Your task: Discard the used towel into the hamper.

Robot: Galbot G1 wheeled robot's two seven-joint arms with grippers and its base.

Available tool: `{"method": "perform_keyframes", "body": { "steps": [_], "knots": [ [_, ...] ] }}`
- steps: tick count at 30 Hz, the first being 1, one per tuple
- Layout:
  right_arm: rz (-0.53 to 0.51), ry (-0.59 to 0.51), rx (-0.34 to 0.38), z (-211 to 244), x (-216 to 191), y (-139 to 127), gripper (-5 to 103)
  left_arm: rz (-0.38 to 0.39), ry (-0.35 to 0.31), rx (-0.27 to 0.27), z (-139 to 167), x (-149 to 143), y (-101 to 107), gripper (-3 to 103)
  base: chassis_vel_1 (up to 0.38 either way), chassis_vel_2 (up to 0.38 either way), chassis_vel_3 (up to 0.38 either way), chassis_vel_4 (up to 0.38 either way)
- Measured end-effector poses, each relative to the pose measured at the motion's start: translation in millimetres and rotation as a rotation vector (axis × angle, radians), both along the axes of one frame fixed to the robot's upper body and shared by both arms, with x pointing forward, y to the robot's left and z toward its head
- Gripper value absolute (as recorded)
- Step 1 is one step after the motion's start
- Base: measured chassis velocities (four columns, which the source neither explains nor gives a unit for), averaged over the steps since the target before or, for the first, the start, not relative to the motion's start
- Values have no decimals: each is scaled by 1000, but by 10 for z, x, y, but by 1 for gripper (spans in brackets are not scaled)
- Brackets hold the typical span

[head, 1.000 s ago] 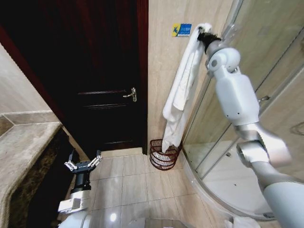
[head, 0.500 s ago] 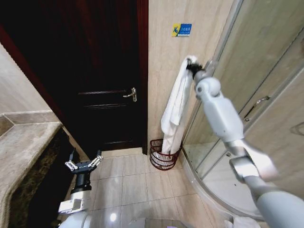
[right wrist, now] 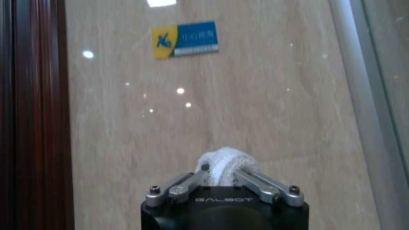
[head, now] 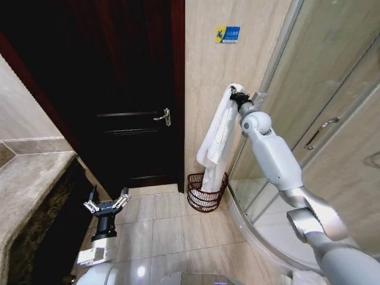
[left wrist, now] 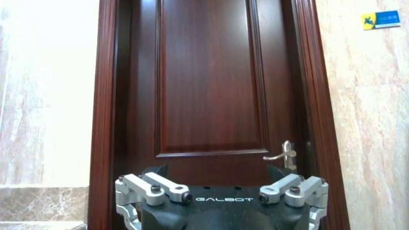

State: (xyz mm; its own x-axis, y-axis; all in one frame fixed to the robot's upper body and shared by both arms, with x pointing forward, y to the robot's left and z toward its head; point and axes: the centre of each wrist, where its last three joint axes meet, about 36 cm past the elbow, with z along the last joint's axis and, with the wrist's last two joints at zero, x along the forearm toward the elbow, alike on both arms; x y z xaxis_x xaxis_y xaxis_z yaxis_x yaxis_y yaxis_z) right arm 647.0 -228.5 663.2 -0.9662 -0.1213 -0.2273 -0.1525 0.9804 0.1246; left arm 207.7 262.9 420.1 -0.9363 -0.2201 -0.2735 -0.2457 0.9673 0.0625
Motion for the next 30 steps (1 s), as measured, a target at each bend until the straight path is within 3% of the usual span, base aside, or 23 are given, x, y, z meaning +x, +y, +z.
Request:
{"method": "perform_keyframes", "body": {
  "steps": [17, 30],
  "knots": [
    [0, 52, 12, -627, -463, -72, 3, -16, -19, 20, 68, 13, -16, 100, 0, 0, 0, 0],
    [-7, 95, -30, -947, -844, -245, 3, -29, -18, 19, 53, 31, -21, 100, 0, 0, 0, 0]
  ]
}}
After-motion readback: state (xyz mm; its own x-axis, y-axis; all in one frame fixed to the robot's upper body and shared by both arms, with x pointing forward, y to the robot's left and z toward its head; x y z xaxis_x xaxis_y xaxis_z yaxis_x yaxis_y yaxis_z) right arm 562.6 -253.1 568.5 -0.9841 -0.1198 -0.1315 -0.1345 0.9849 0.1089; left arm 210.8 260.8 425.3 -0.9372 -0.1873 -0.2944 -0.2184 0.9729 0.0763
